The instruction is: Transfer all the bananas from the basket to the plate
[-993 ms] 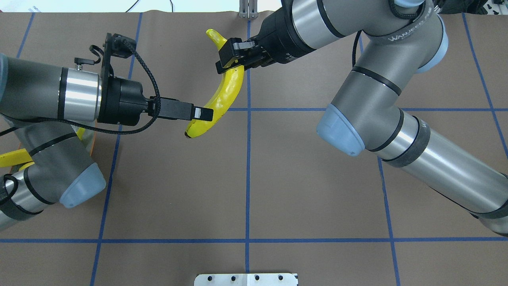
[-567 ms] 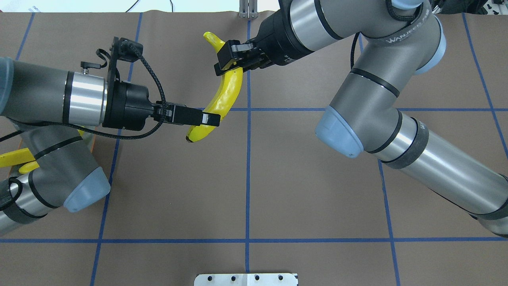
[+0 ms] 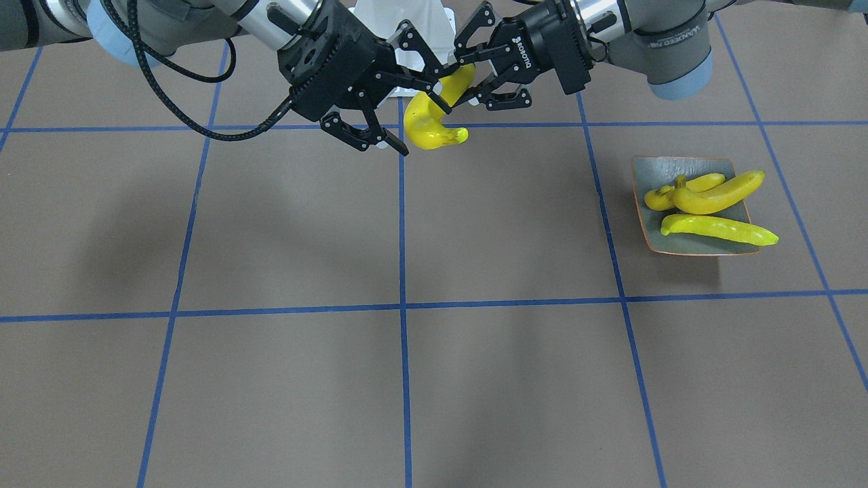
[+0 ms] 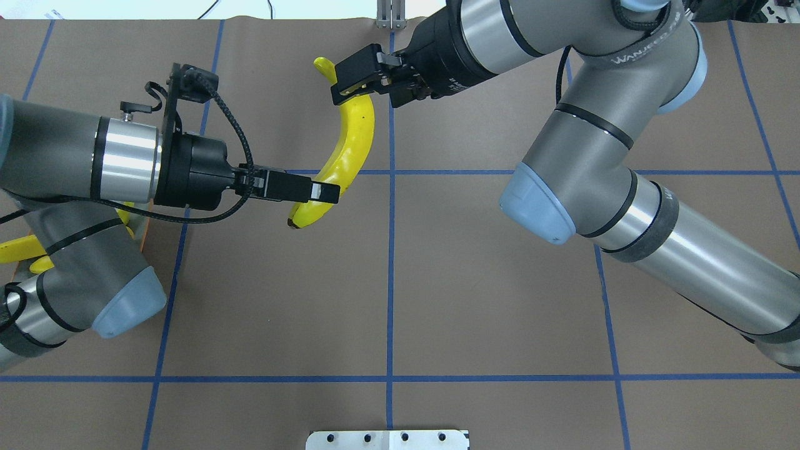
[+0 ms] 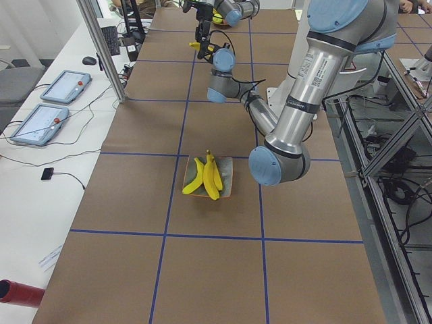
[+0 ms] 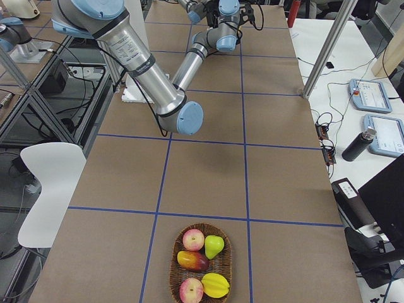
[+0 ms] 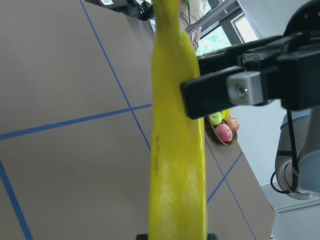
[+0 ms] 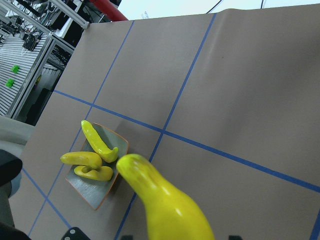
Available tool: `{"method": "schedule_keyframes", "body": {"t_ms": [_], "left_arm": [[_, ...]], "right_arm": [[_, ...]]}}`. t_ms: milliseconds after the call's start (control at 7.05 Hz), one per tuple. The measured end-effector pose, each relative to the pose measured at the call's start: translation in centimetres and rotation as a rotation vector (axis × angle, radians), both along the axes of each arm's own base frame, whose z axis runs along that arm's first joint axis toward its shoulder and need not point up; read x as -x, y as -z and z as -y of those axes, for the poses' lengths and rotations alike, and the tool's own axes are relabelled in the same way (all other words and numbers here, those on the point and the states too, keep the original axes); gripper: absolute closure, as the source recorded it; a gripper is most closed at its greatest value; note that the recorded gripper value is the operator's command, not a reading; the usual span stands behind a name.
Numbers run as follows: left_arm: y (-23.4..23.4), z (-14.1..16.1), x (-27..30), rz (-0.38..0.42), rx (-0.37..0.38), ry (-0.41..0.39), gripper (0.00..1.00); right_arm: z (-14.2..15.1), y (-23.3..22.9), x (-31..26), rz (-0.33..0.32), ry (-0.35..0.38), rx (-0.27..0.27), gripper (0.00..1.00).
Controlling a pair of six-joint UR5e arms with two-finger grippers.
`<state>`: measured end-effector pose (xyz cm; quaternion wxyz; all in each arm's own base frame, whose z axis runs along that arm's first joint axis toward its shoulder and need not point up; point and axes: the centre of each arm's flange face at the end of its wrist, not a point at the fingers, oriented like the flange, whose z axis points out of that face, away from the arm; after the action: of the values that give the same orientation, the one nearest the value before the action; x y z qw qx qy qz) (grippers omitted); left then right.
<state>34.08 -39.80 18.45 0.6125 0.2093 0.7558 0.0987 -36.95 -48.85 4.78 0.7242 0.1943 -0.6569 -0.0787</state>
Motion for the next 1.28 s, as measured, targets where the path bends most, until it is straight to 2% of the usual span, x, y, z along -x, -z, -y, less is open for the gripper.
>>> {"method": "schedule_keyframes", "body": {"t_ms": [284, 426, 567, 709, 851, 1135, 1277], "left_arm": [[-6.0, -1.4, 3.3, 0.077, 0.054, 0.014, 1.00], [-9.2, -1.2, 6.0, 0.128, 0.075, 0.031, 1.00], [-12.8, -0.5, 9.5, 0.192, 0.064, 0.046, 1.00], [-16.8, 0.2, 13.0, 0.267, -0.007, 0.053, 1.00], [-20.9, 0.7, 15.4, 0.338, -0.126, 0.041, 1.00], [-26.1, 0.5, 17.0, 0.409, -0.310, 0.002, 1.00], [-28.1, -0.2, 17.6, 0.436, -0.386, -0.007, 1.00]], "right_arm": [[2.1, -3.1, -1.9, -0.038, -0.050, 0.039, 0.00], [3.6, -5.6, -3.4, -0.070, -0.086, 0.060, 0.00], [5.0, -8.4, -4.9, -0.108, -0.117, 0.076, 0.00], [5.9, -11.6, -6.1, -0.160, -0.134, 0.076, 0.00], [6.6, -14.8, -7.2, -0.218, -0.141, 0.062, 0.00], [8.0, -20.9, -10.5, -0.337, -0.154, 0.048, 0.00], [8.5, -24.3, -12.4, -0.408, -0.147, 0.011, 0.00]]}}
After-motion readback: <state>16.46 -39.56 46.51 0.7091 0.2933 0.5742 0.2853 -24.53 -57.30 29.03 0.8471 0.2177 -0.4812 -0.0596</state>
